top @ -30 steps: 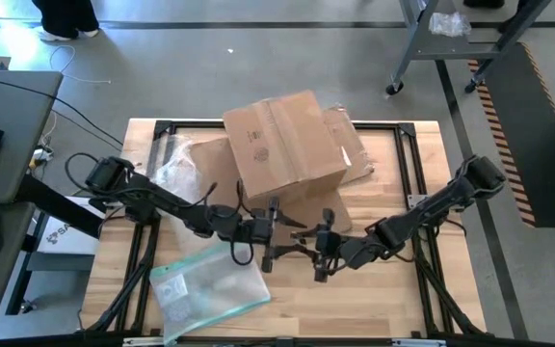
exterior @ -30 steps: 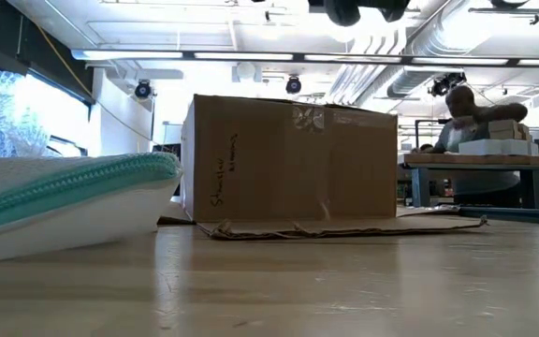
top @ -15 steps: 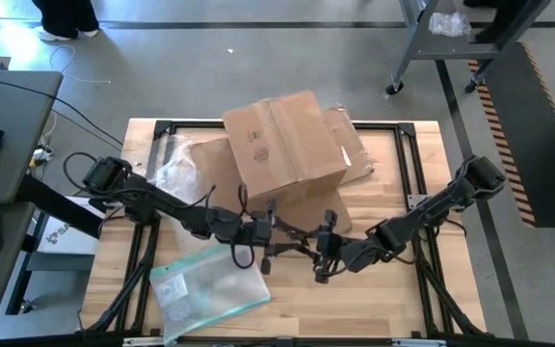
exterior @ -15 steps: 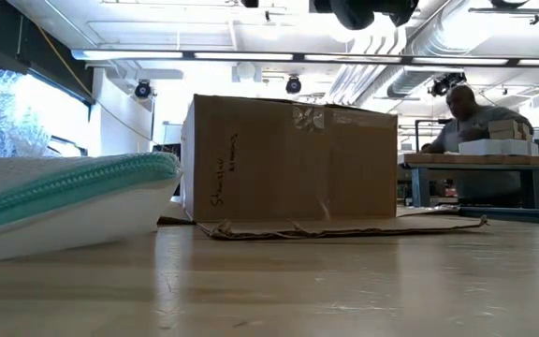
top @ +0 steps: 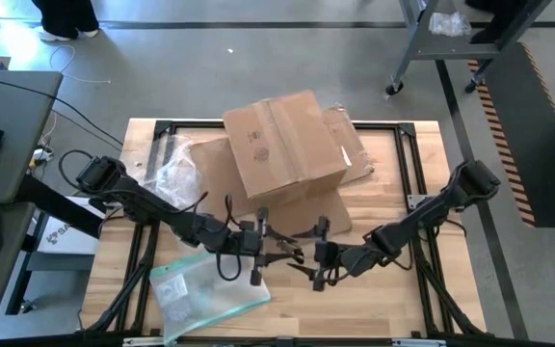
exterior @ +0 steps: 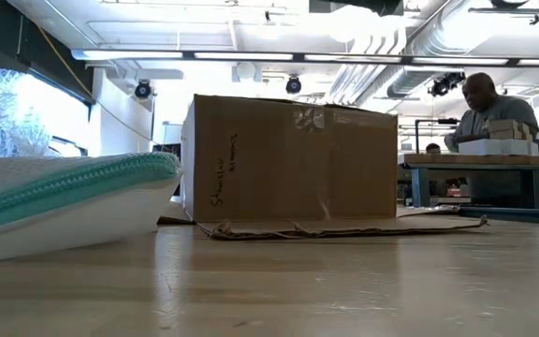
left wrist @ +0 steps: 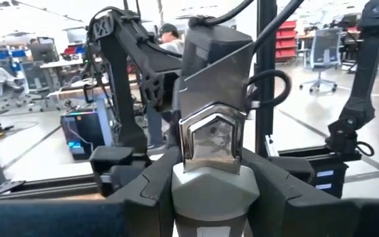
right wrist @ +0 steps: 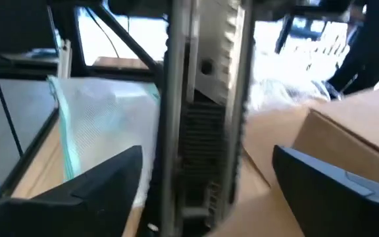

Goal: Unpack boxes
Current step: Break down cardboard box until it is fully flat

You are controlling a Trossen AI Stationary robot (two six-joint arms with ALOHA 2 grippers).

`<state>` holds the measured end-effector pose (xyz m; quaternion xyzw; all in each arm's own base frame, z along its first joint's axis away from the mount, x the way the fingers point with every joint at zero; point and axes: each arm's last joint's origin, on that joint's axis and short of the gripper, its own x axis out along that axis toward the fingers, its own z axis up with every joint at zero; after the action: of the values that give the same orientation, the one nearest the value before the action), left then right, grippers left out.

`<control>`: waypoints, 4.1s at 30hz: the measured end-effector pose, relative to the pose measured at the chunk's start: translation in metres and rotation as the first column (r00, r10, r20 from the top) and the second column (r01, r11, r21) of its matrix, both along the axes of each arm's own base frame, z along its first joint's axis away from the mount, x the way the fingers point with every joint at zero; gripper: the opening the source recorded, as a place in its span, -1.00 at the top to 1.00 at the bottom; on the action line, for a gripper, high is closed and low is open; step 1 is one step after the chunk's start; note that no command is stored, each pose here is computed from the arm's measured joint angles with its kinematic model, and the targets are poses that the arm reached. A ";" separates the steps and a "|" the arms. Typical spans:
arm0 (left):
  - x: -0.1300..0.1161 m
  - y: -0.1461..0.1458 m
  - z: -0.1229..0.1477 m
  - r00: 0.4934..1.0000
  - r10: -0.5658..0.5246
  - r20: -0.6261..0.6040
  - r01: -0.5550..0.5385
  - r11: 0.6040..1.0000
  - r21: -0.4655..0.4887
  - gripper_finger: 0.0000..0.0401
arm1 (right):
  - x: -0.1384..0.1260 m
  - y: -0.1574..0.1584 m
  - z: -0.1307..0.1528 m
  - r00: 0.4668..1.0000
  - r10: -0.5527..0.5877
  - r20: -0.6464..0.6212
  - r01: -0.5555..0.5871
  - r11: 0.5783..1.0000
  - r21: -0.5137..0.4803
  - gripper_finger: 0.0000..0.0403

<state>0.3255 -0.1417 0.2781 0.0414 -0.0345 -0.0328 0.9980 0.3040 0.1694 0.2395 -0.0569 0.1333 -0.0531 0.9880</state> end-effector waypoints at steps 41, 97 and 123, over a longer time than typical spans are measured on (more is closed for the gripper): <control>-0.073 0.112 -0.041 0.415 0.494 -0.764 -0.661 0.741 0.121 0.37 | -0.098 -0.087 0.034 0.498 -0.407 -0.766 0.645 0.764 0.014 0.42; -0.012 0.062 -0.009 0.686 0.166 -0.708 -0.295 0.953 -0.063 1.00 | -0.112 -0.070 0.023 0.343 -0.454 -0.822 0.687 0.718 -0.110 0.42; -0.011 0.062 -0.010 0.682 0.168 -0.712 -0.296 0.953 -0.058 1.00 | -0.145 -0.063 0.038 0.324 -0.484 -0.813 0.728 0.676 -0.112 0.42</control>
<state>0.3141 -0.0800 0.2680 -0.0547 0.3483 0.0843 0.9320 0.1593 0.1063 0.2770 0.1179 0.5722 -0.3725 0.7210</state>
